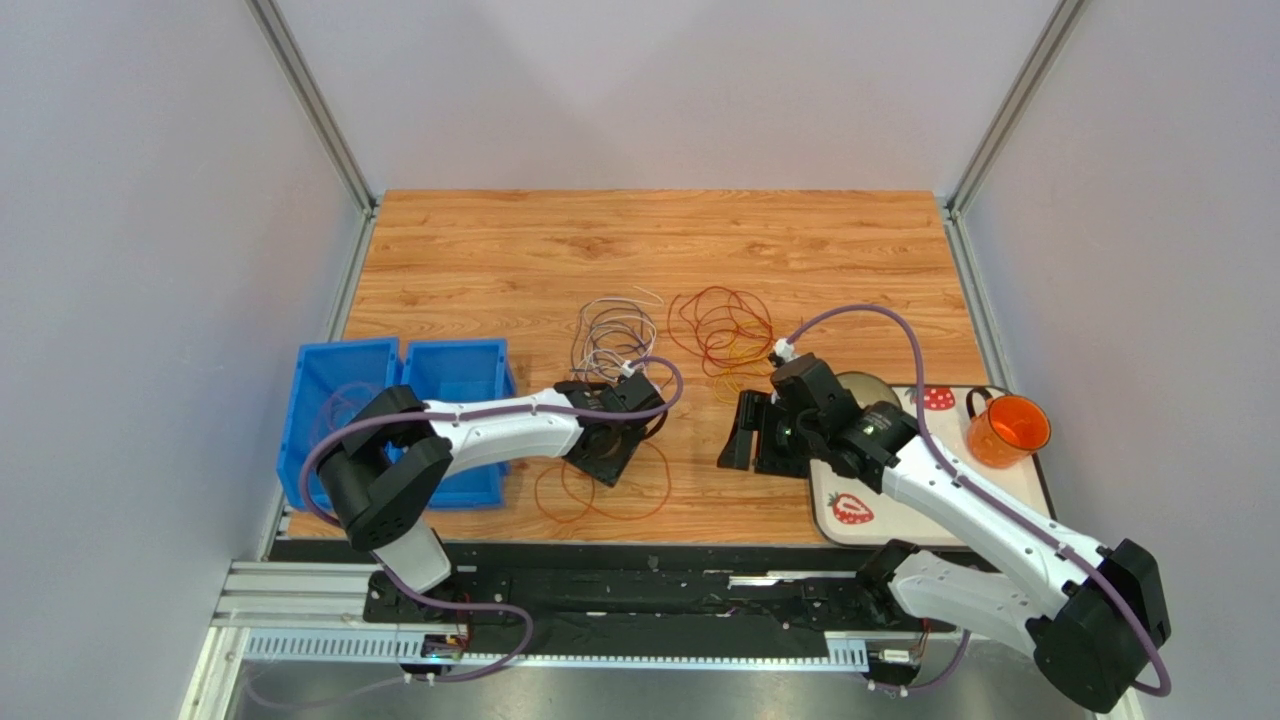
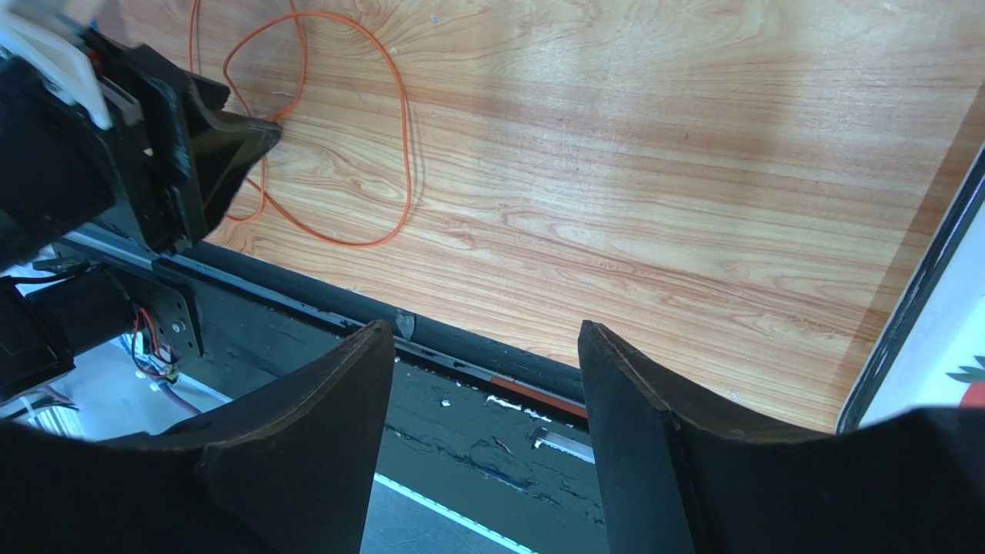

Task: Untangle the cables
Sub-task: Pick up the cable at the corner of the board.

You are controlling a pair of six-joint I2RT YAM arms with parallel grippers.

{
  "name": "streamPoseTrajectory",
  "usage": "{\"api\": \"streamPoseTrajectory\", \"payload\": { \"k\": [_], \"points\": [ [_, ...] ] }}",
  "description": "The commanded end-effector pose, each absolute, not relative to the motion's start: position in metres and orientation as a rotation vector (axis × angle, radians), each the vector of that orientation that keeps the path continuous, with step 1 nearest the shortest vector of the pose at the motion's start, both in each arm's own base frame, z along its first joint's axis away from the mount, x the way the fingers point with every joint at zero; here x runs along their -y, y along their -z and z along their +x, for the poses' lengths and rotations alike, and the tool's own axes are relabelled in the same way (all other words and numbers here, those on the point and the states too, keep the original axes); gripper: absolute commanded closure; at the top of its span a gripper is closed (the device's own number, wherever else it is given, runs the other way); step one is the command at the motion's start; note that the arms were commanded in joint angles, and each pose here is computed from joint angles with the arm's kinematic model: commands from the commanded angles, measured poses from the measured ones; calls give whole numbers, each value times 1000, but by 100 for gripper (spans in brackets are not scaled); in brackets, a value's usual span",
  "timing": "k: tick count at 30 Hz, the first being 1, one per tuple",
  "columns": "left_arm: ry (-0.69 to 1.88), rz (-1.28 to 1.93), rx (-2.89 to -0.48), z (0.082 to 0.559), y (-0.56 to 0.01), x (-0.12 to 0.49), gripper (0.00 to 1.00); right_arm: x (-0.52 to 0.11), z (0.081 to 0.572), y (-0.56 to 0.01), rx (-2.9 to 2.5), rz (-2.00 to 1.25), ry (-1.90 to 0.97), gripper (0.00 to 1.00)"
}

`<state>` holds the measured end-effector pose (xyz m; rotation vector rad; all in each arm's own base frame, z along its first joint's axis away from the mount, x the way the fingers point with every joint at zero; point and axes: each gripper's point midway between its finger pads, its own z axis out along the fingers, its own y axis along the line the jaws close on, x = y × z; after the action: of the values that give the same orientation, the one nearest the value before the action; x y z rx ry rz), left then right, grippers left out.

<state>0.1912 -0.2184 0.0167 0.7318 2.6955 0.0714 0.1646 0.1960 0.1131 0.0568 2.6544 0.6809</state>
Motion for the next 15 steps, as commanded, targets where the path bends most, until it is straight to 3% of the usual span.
{"api": "streamPoseTrajectory", "payload": {
  "k": [1, 7, 15],
  "points": [
    [71, 692, -2718, 189, -18, 220, 51, -202, 175, -126, -2607, 54, -694, 36],
    [123, 673, -2747, 185, -12, 226, 52, -204, 176, -125, -2614, 60, -698, 37],
    [151, 643, -2765, 185, 1, 231, 74, -202, 175, -123, -2621, 61, -680, 36]
  ]
}}
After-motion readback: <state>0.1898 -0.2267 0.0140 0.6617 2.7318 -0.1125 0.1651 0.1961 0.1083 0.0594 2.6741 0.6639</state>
